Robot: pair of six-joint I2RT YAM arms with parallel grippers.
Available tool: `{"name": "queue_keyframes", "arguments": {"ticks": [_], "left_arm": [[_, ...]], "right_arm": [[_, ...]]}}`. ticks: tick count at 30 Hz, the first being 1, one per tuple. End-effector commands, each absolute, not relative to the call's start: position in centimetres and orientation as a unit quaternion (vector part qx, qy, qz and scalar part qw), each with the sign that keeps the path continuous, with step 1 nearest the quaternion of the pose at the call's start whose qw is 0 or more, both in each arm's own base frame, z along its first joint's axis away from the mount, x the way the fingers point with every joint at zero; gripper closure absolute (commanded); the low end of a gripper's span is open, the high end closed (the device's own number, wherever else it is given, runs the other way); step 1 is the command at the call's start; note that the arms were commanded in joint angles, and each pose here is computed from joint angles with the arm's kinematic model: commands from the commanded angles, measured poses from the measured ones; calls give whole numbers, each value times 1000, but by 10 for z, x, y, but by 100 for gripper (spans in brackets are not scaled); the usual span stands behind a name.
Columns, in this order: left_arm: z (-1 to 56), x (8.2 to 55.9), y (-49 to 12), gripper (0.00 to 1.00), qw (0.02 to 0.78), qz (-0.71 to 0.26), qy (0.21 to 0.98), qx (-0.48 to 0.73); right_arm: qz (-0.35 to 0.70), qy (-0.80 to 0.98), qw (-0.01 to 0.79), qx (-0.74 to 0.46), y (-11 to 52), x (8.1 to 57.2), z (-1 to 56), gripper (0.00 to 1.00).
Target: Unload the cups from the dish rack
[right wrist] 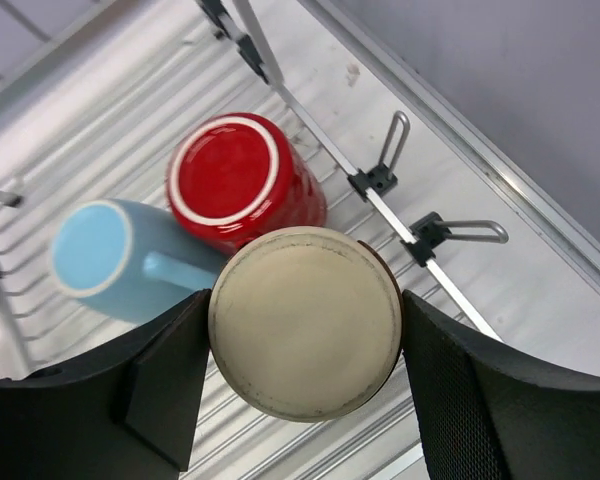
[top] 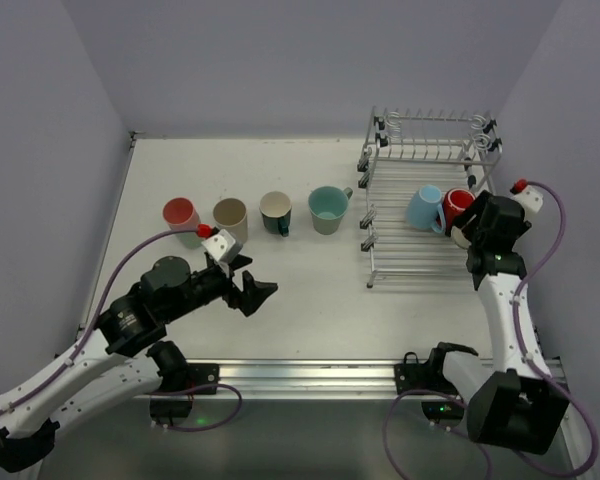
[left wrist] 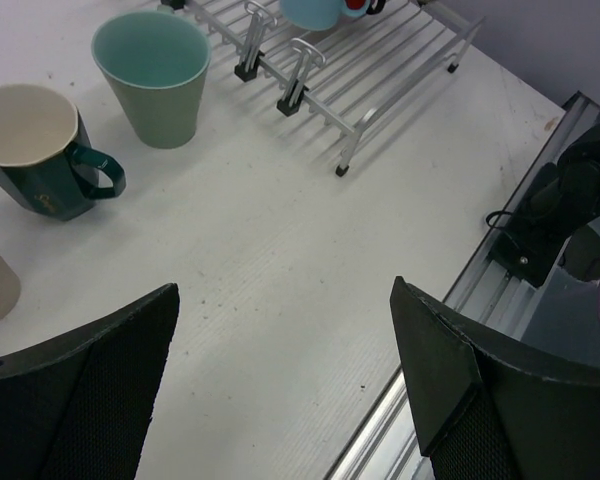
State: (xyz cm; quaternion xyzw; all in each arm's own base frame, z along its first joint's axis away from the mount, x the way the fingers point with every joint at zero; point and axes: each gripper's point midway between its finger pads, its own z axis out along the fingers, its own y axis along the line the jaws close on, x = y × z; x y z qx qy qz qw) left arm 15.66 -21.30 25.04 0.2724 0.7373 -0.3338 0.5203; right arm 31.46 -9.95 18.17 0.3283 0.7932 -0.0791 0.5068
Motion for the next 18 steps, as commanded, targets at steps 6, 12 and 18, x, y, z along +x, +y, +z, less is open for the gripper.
{"name": "queue_keyframes", "arguments": {"ticks": [6,12,18], "left_arm": [[288,149,-245,10,507,-431,700,259],[296,154,-280,12,471,-503,688,227],[308,170,-308,15,463,-570,658,167]], "right_arm": [[53,747,591,300,-55,304,219,57],[219,718,623,220,14,286,253,58],[397,675,613,106,97,255,297,58]]}}
